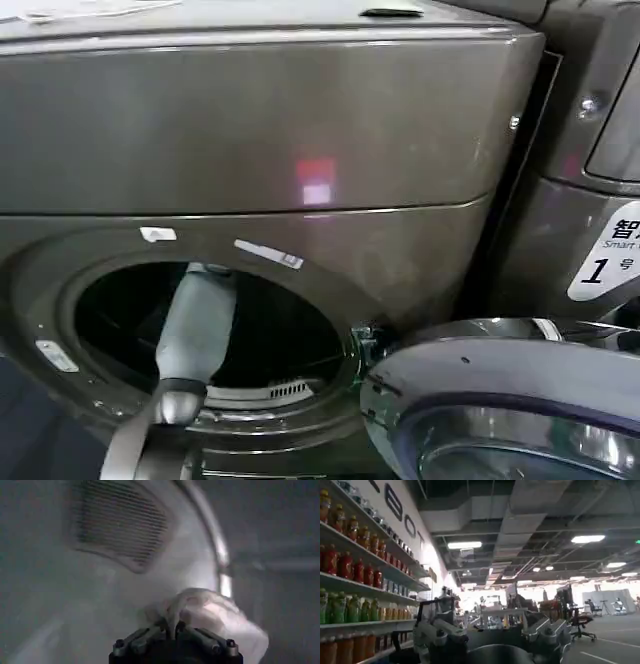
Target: Grasp the clothes from the dryer.
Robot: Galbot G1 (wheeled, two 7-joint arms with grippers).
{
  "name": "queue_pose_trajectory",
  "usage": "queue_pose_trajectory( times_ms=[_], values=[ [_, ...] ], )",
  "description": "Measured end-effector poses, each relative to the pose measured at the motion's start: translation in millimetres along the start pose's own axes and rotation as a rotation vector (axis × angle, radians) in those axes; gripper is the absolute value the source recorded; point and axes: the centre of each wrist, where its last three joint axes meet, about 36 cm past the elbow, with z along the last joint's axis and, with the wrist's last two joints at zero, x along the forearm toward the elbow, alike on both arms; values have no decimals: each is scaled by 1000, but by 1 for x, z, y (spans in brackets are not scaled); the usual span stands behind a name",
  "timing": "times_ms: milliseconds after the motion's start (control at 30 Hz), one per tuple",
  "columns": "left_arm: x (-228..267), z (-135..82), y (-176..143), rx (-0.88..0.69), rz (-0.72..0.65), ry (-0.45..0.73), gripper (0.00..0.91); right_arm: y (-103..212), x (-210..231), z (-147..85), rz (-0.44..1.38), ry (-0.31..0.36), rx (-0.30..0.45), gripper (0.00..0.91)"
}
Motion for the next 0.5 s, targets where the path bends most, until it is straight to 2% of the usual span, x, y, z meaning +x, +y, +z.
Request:
queue_pose_trajectory(
  times_ms=[233,500],
  values=[
    [2,9,-16,216,-147,3,0,-6,-2,-5,14,-10,11,907],
    [4,9,-28,345,-239,22,0,-14,-1,-6,21,-9,24,907]
  ],
)
